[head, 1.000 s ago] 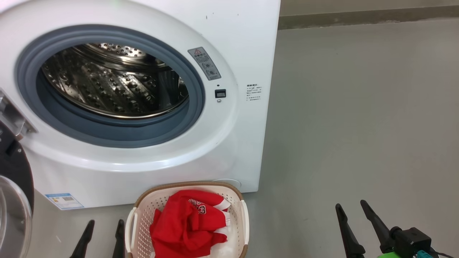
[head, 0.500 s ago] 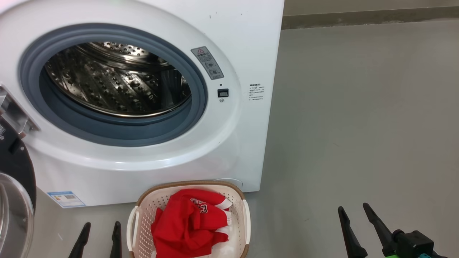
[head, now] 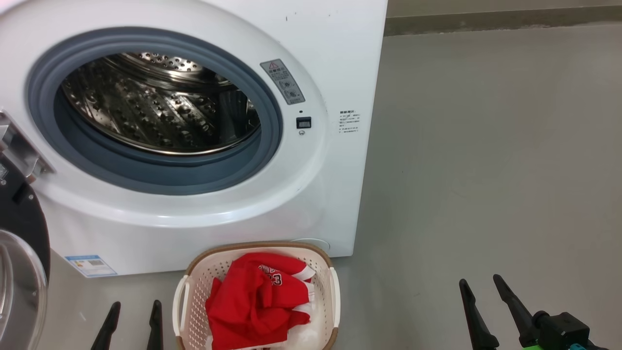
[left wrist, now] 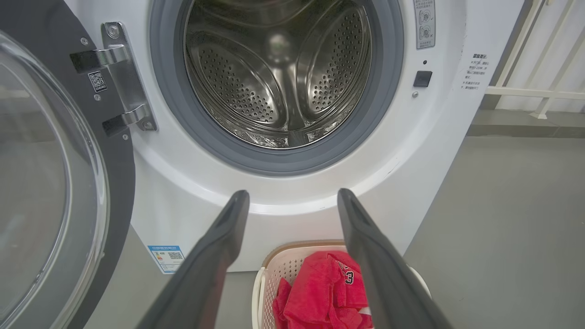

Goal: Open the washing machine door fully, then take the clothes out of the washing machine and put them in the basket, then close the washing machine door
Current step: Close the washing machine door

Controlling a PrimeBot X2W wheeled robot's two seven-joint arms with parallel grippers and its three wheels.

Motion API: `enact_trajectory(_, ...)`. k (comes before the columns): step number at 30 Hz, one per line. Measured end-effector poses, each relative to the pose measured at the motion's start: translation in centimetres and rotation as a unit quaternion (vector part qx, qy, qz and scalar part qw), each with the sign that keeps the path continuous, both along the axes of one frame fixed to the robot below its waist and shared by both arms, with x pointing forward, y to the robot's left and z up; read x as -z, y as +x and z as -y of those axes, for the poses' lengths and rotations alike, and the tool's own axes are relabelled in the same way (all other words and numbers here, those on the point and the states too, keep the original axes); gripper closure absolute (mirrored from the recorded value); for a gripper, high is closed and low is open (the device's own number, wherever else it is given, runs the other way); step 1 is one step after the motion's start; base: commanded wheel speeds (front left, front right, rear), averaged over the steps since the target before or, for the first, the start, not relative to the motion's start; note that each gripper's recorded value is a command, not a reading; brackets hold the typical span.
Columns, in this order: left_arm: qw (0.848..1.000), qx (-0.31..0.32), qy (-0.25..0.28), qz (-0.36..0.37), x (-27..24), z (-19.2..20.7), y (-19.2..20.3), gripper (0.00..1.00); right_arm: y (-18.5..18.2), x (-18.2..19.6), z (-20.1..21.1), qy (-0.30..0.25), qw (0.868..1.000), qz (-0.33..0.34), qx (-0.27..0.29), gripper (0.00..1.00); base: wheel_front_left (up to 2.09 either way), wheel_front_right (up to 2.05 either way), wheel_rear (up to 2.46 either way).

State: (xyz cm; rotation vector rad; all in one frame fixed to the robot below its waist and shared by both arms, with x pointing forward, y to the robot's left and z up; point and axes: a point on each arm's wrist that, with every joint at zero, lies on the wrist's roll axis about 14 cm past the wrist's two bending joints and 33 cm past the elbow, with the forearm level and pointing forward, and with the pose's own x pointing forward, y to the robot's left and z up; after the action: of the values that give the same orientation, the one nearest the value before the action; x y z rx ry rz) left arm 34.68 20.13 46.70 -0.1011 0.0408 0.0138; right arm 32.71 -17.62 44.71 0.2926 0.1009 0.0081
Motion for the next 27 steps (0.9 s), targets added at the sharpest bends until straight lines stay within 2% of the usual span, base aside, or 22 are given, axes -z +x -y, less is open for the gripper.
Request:
enact_trajectory(15, 1.0, -0.002, -0.001, -0.003, 0.17, -0.06, 0.01, 0.0, 0.11, 0.18, -0.11, 0.0, 1.0, -0.003, -0.002, 0.0, -1.33, 1.33, 0.0)
enact_trajectory(27, 1.0, -0.003, -0.002, -0.004, 0.23, -0.13, -0.1, 0.0, 0.23, 0.23, -0.26, 0.0, 1.0, -0.004, -0.004, 0.0, -0.22, 0.22, 0.0)
